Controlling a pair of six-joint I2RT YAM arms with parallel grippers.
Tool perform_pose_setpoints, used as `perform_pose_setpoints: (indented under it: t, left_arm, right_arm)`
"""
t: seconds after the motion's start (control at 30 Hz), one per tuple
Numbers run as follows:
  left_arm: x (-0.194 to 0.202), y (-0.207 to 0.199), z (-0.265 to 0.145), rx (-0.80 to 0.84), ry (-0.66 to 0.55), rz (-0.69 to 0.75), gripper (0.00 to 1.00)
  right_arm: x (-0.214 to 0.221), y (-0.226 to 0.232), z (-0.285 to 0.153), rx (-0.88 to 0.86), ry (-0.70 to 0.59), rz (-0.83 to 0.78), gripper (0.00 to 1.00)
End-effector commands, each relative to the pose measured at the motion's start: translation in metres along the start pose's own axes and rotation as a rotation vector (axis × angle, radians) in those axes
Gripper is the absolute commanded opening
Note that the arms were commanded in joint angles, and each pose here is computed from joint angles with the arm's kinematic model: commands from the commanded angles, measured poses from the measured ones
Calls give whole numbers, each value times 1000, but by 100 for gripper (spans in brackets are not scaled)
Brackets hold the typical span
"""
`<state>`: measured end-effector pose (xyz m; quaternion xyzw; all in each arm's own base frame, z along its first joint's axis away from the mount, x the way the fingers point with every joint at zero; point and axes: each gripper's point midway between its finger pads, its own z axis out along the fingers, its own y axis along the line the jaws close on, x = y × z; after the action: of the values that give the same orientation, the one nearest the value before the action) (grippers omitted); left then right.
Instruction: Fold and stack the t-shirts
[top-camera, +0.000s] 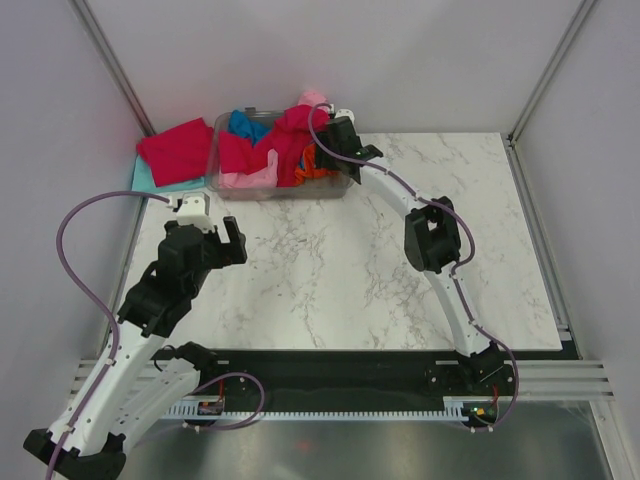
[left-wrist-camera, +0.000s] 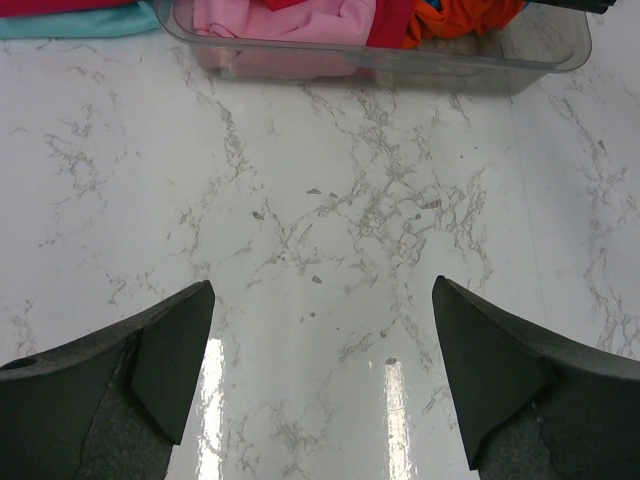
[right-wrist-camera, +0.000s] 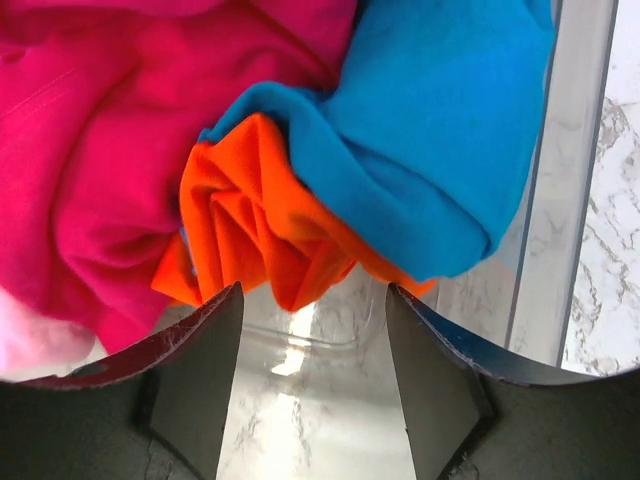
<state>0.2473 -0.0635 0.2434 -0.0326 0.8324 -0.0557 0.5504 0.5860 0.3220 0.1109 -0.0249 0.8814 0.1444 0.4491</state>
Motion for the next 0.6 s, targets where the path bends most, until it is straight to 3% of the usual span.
perform_pose_setpoints:
  t: [0.0,0.1,0.27,0.33,0.37,0.43,0.57]
  left_arm:
    - [-9,-4,-1,20,-26,-21,97]
    - [-9,-5,-1,22,-28,-22,97]
    - [-10,-6,-1,29,-28,-23,97]
    - [-9,-6,-1,28,-26,-22,97]
    - [-9,-6,-1,29,-28,-23,97]
    - [-8,-6,0,29,-23,-21,97]
    - [-8,-7,1,28,-19,-18,96]
  right_arm:
    - [-23,2,8,-4,-74,44,67]
    - [-18,-1,18,2,-78,58,65]
    - [-6,-1,37,-7,-73,72,53]
    - [-3,1,39,-13,-68,78,43]
    - [-2,1,41,-16,-67,82,22]
    - [-3,5,37,-35,-62,95,3]
    - [-38,32,4,-133,-119,101,0]
